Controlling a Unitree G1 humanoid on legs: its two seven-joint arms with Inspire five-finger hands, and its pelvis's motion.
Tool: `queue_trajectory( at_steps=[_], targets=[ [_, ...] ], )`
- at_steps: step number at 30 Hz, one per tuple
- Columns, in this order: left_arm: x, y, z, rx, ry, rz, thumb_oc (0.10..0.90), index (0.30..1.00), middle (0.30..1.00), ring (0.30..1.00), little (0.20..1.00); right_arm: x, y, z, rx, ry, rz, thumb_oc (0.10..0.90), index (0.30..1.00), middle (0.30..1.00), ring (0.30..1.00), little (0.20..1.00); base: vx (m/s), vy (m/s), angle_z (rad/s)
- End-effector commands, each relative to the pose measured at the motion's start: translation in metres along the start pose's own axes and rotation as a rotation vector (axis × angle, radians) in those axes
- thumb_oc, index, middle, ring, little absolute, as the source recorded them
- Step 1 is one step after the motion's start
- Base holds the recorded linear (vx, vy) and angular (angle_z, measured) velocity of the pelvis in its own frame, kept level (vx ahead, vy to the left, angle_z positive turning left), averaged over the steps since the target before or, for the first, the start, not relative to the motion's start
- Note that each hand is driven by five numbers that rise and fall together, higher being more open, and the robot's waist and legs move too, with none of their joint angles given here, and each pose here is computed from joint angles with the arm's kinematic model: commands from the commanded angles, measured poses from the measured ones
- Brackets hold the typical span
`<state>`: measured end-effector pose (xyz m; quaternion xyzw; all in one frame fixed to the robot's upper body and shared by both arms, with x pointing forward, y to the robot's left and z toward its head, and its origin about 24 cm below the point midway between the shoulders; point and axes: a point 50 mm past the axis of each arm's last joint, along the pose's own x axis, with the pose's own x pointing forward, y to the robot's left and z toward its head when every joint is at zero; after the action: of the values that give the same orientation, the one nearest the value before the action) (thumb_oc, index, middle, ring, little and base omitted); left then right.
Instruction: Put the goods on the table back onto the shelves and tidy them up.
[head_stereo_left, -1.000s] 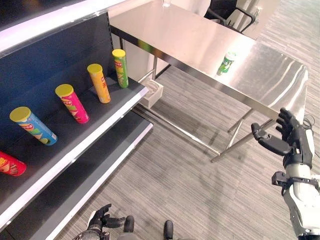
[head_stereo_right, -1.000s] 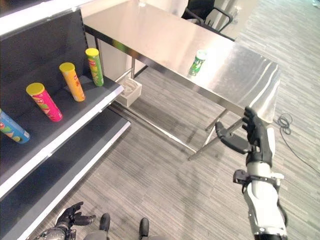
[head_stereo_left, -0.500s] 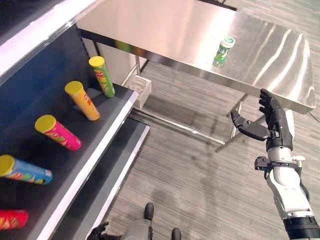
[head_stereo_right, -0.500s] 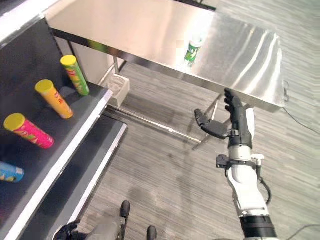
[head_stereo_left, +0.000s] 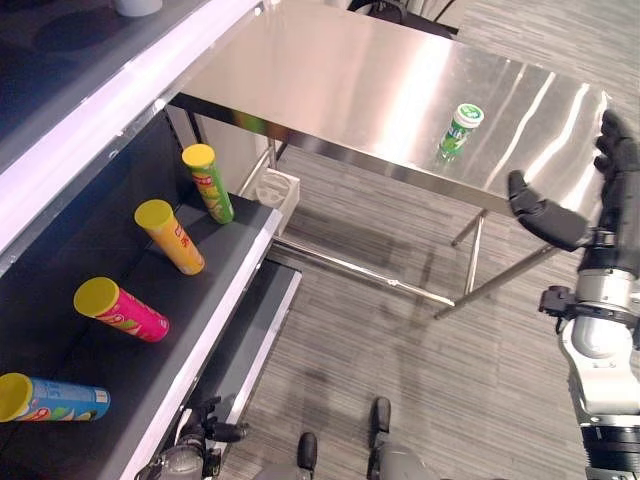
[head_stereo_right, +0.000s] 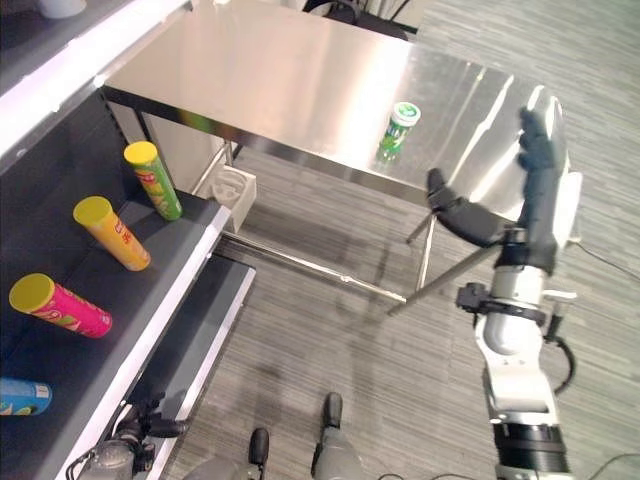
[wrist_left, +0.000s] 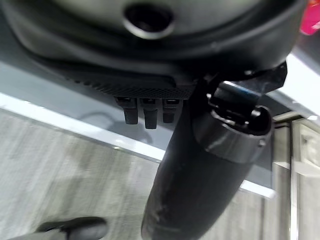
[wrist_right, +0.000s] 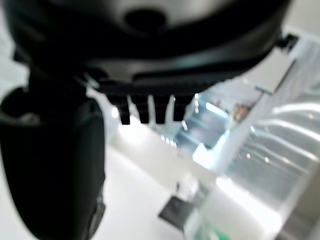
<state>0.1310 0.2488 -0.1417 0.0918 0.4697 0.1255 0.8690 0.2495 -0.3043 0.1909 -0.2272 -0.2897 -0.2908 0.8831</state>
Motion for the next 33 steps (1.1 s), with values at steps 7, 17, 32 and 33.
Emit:
queue_trajectory(
  at_steps=[7, 17, 32, 33],
  targets=[
    [0.000, 0.023, 0.013, 0.034, -0.086, 0.055, 0.800, 0.900, 0.900, 0.900, 0.900, 0.036, -0.031, 0.030, -0.057, -0.176, -0.047, 0.800, 0.900, 0.900, 0.900, 0.900, 0.24, -0.344, 0.65],
    [-0.002, 0.018, 0.009, 0.002, -0.079, 0.033, 0.800, 0.900, 0.900, 0.900, 0.900, 0.042, -0.025, 0.021, 0.046, -0.099, 0.099, 0.800, 0.900, 0.900, 0.900, 0.900, 0.13, -0.353, 0.23],
    [-0.006, 0.011, -0.009, 0.009, -0.024, -0.008, 0.800, 0.900, 0.900, 0.900, 0.900, 0.041, -0.008, 0.016, 0.225, -0.063, 0.203, 0.800, 0.900, 0.900, 0.900, 0.900, 0.07, 0.013, 0.03],
    [-0.006, 0.011, -0.012, 0.006, -0.014, -0.006, 0.800, 0.900, 0.900, 0.900, 0.900, 0.041, -0.007, 0.017, 0.232, -0.064, 0.210, 0.800, 0.900, 0.900, 0.900, 0.900, 0.03, 0.059, -0.03]
  ],
)
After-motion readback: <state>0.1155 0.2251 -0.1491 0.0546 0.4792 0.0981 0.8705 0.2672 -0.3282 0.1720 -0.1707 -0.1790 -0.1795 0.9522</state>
